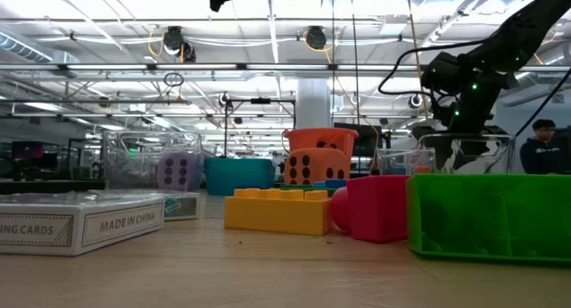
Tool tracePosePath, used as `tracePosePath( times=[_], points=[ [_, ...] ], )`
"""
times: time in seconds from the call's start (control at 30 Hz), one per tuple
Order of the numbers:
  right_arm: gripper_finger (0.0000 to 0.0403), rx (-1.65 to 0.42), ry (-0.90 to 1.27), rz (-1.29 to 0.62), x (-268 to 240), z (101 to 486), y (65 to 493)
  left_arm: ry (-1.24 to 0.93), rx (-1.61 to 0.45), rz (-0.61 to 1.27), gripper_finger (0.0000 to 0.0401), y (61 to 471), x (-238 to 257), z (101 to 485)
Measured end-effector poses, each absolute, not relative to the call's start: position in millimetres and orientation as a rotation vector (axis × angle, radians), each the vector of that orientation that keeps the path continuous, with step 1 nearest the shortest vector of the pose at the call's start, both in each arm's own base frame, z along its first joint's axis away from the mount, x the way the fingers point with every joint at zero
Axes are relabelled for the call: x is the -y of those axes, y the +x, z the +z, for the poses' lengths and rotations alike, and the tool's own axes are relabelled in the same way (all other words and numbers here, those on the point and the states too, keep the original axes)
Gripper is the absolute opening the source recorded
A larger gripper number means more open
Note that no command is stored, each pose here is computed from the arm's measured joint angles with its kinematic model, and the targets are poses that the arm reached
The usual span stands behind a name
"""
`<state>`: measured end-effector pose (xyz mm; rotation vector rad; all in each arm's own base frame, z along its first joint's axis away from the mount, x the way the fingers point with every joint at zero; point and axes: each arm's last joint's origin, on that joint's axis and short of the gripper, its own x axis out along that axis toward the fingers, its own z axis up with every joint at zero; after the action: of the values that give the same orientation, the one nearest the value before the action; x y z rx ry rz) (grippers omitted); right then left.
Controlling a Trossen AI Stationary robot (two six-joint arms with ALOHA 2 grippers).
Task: Pick & Place Toys
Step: Put the blue deck of cards into the blue bin
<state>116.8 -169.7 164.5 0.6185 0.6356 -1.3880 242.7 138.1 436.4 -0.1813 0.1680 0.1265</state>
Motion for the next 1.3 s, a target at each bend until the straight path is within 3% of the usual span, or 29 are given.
tracePosePath(
  times=[0.37, 0.77, 1.3],
  points=[
    [0.0163, -0.355, 0.518, -1.341, 166.5, 201.3, 118.1, -0.186, -0.162, 0.127, 0.0280, 242.8, -138.1, 437.0],
    [0.0156, -0.148, 0.402, -0.984, 139.9, 237.0, 140.5, -0.090, 0.040, 0.130, 0.0280, 229.0, -132.6, 465.8],
    [0.0145, 0.067, 0.399, -0.738, 110.3, 259.4, 168.5, -0.118, 0.035, 0.119, 0.0280, 234.3, -132.5, 463.0]
  ],
)
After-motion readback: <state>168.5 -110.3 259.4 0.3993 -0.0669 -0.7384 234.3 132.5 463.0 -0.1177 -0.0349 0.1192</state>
